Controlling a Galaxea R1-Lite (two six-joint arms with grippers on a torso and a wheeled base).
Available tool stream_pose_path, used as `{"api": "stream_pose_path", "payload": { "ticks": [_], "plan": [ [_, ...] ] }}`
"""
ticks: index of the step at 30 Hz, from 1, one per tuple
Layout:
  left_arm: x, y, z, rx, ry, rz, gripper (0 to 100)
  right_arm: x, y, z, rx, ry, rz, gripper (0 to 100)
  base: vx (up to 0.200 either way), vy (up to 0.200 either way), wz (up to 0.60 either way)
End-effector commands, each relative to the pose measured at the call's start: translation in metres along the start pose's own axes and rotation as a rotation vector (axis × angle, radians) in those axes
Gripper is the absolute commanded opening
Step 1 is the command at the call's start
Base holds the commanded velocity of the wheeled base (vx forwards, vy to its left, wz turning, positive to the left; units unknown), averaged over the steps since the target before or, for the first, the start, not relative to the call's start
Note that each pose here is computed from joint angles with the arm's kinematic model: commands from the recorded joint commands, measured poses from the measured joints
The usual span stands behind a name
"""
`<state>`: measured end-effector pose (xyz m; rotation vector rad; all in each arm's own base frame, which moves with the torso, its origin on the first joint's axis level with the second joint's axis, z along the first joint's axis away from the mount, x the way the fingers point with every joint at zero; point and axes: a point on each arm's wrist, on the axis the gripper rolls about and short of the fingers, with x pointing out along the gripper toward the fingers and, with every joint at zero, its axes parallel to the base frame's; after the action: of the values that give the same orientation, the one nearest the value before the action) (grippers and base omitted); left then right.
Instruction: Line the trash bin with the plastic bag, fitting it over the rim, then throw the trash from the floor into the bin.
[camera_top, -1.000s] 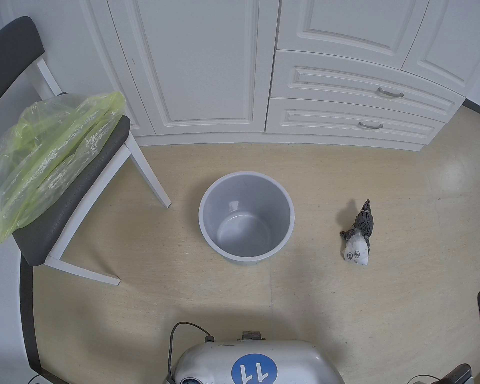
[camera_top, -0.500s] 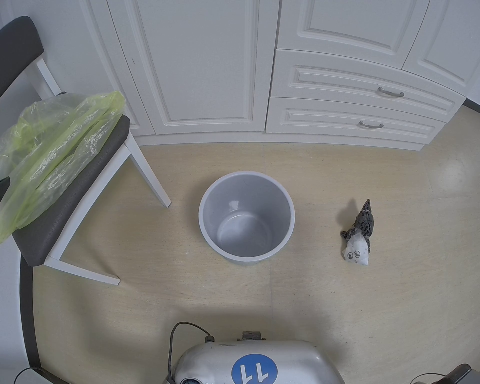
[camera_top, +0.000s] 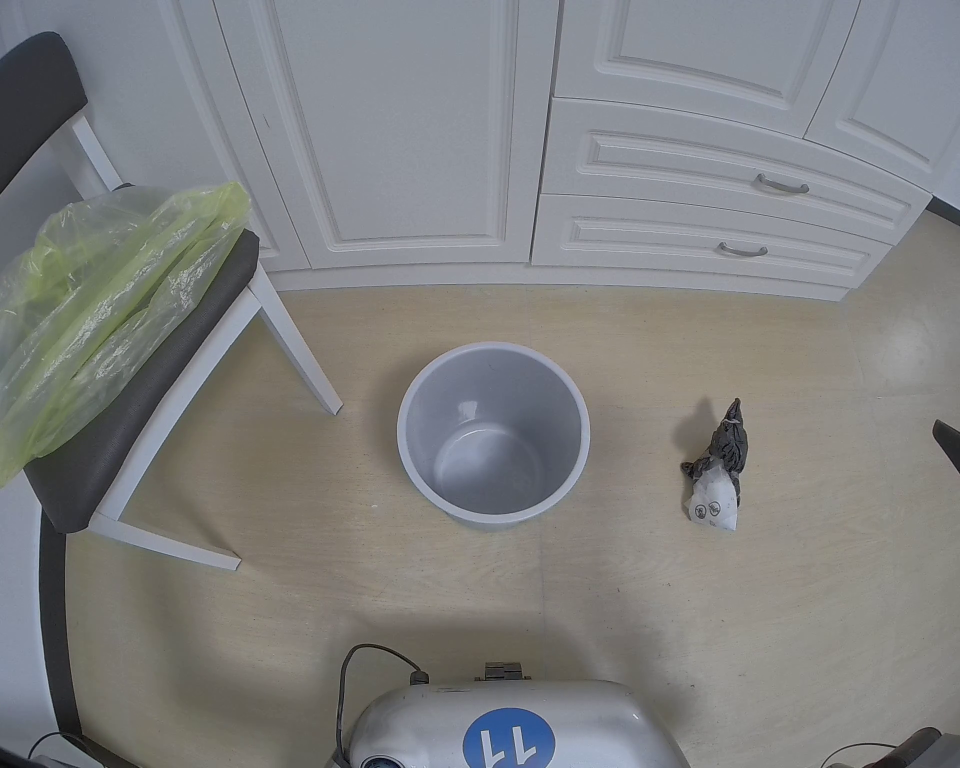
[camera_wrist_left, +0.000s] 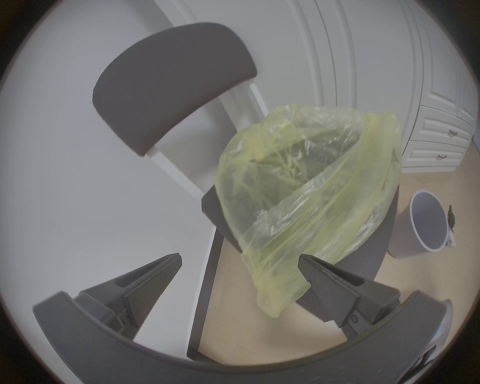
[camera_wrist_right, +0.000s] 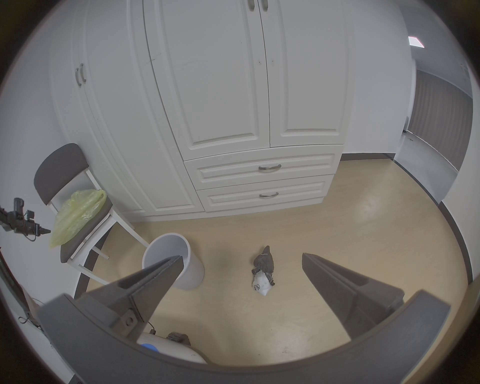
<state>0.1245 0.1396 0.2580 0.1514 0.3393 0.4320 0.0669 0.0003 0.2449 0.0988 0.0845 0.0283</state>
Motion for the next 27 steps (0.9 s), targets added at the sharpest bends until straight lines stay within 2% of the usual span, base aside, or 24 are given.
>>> {"api": "stream_pose_path", "payload": {
  "ticks": [1,8,13,19,27],
  "plan": [
    [0.009,0.010,-0.017,-0.034,0.061,0.017,100,0.003,0.000,-0.001,0.002,0.013,-0.003,100,0.000,0.000,0.00],
    [-0.005,0.003,-0.027,-0.052,0.035,-0.054,100,0.000,0.000,-0.001,0.002,0.004,-0.002,100,0.000,0.000,0.00],
    [-0.006,-0.003,-0.043,-0.078,0.074,-0.074,100,0.002,-0.001,-0.005,-0.001,0.023,-0.001,100,0.000,0.000,0.00],
    [0.004,0.001,-0.048,-0.099,0.106,-0.082,100,0.005,-0.001,-0.008,-0.002,0.038,-0.001,100,0.000,0.000,0.00],
    [0.021,0.010,-0.051,-0.095,0.093,-0.076,100,0.002,-0.001,-0.007,-0.002,0.026,-0.003,100,0.000,0.000,0.00]
  ]
}}
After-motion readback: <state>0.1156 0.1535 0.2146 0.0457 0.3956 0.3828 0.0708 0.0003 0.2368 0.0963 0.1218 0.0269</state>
